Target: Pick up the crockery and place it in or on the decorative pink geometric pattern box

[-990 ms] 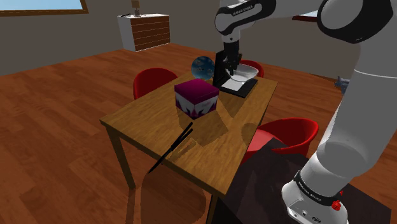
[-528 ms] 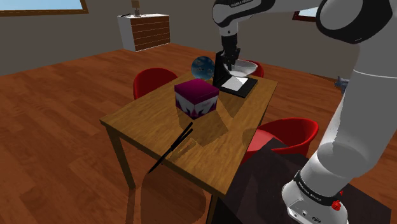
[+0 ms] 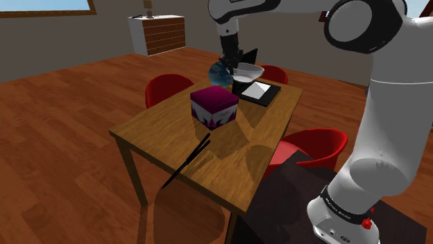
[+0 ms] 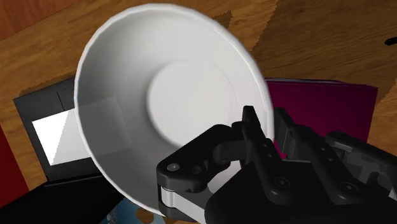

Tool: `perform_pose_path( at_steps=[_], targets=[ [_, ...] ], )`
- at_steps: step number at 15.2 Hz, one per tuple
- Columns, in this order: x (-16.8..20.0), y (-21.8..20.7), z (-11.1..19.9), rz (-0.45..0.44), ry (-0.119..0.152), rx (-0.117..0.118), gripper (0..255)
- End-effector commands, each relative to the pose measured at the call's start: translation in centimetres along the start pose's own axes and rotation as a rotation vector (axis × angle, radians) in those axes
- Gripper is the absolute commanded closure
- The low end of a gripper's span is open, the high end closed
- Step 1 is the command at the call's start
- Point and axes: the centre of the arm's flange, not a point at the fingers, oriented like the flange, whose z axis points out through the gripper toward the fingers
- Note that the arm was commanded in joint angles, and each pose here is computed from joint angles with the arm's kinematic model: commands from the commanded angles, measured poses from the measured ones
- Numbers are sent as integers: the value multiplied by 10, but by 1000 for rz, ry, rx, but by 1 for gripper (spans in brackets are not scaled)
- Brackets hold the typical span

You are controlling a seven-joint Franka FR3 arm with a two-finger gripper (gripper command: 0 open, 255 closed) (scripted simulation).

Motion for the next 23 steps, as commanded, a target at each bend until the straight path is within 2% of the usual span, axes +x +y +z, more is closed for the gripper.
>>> perform_pose_path(
  at_steps=[1, 11, 23],
  targets=[
    [9, -24, -10, 1, 0, 0, 255],
    [53, -131, -50, 1, 0, 0, 255],
    [63, -142, 12, 1, 0, 0, 255]
  ],
)
